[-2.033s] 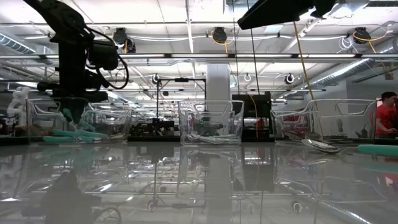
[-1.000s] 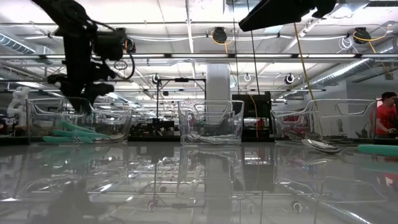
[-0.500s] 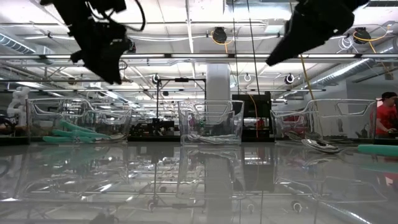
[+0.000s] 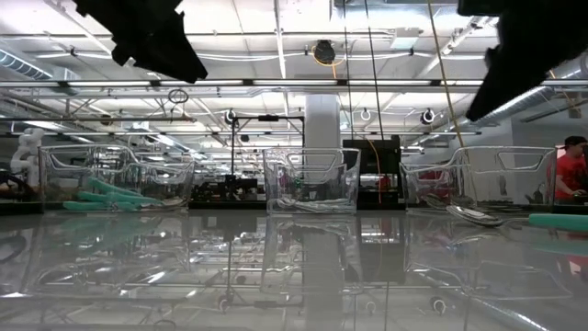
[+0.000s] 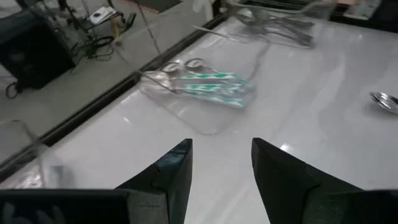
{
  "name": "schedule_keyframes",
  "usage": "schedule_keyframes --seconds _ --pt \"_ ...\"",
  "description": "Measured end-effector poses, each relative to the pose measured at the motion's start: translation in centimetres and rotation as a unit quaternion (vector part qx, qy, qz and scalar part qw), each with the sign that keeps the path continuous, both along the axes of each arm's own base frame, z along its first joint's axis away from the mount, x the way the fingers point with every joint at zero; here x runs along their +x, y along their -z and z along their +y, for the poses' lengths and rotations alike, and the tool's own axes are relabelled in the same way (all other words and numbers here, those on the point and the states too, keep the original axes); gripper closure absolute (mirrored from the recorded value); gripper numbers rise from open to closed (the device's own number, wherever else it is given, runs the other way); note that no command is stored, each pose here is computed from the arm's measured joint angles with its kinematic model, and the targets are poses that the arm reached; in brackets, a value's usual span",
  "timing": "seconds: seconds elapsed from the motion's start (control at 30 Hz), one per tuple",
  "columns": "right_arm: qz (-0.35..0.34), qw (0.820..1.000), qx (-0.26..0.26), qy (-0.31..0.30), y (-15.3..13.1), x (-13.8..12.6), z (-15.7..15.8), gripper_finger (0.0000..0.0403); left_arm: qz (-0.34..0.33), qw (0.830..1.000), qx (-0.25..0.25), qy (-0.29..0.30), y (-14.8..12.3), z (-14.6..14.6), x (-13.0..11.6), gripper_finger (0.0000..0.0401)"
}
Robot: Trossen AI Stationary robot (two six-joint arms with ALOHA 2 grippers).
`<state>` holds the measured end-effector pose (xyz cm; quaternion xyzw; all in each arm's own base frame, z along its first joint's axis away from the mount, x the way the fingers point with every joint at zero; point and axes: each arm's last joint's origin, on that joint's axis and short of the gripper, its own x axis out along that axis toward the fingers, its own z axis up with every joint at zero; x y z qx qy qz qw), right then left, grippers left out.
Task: Sort silverware by color (type)
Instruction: Put the green spoon into the left transparent bin
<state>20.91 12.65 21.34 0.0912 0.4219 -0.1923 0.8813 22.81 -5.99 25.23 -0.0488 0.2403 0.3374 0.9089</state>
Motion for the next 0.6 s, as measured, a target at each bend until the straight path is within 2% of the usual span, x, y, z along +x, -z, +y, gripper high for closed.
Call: schedule_keyframes --seconds 0.23,0.4,0.6 --pt "0.0 0.999 0.034 0.018 1.0 -1.3 2.4 0.0248 0.003 1.0 0.006 0.029 2.4 -3.1 1.5 0.0235" --pt "0.016 0.999 0.033 0.027 2.8 -1.5 3.9 0.0248 0.001 0.999 0.011 0.053 4.0 -4.7 2.7 0.0235" --pt "0.034 0.999 0.022 0.035 4.5 -1.7 4.9 0.0248 0.001 0.995 0.019 0.094 4.7 -5.9 3.6 0.0235"
